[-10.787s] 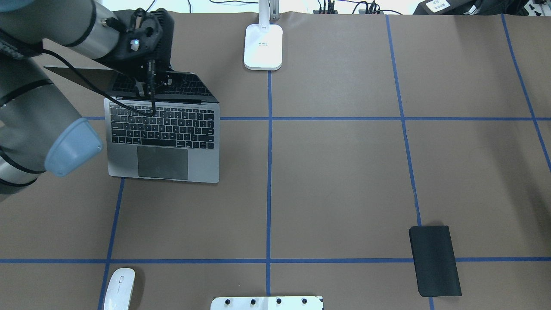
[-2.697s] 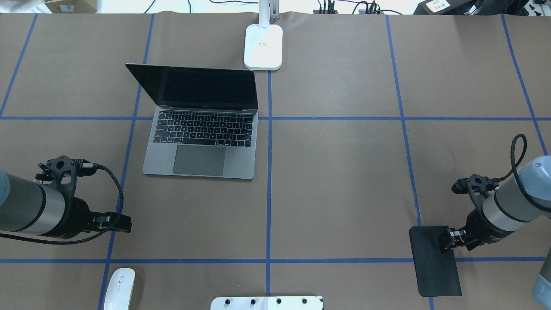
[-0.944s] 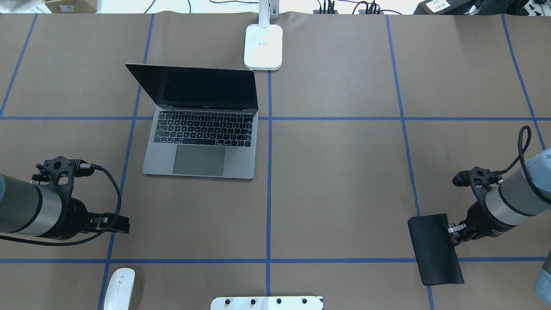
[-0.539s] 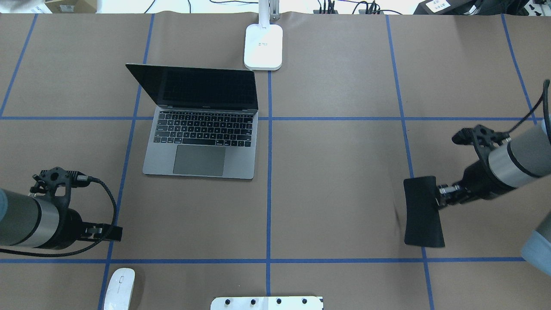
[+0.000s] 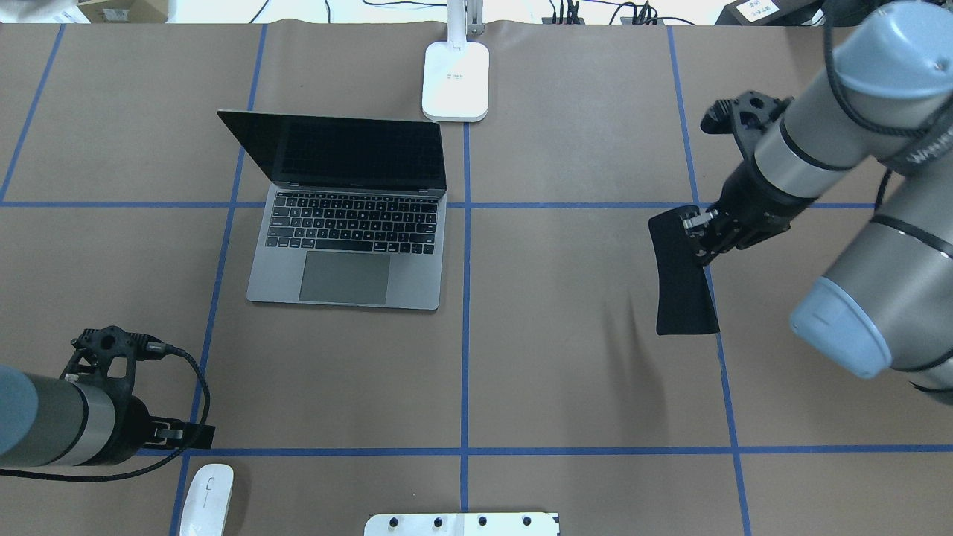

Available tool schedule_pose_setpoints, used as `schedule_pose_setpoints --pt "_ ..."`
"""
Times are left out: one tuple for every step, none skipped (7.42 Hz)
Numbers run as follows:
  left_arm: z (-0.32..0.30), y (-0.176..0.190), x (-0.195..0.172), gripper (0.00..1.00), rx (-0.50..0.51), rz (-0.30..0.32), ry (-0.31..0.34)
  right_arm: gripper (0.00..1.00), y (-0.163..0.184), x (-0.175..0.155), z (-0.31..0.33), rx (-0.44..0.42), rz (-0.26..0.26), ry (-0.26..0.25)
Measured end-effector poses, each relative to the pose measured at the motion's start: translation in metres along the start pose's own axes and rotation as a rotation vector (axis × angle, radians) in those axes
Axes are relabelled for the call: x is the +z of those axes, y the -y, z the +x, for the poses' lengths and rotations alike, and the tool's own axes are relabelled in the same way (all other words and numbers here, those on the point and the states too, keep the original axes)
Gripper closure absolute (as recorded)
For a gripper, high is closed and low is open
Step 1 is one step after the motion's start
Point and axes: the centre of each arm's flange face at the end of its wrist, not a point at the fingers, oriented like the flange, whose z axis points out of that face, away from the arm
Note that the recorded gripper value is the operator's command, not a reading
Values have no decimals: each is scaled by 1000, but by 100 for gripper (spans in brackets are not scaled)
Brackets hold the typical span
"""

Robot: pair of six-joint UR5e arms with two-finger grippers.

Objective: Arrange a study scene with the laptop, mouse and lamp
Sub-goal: 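Carry the mouse pad with the right gripper beside the laptop and release it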

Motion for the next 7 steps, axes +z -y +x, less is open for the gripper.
schedule_pose_setpoints --pt "6 -10 6 1 0 1 7 87 19 -9 -21 -5 -2 -32" --pt "11 -20 13 1 5 1 14 87 43 -11 -41 -19 -4 -53" --pt "13 -27 20 1 12 -3 25 87 67 -10 -58 -43 -5 -73" --pt "14 -33 27 1 14 -10 35 86 85 -10 -71 -55 -9 -86" --pt "15 -38 35 1 12 -20 44 86 97 -8 -78 -60 -14 -95" --pt "20 -42 44 1 10 -31 48 86 103 -6 -81 -67 -19 -100" --pt "25 -45 50 1 10 -40 45 86 106 -6 -82 -73 -21 -103"
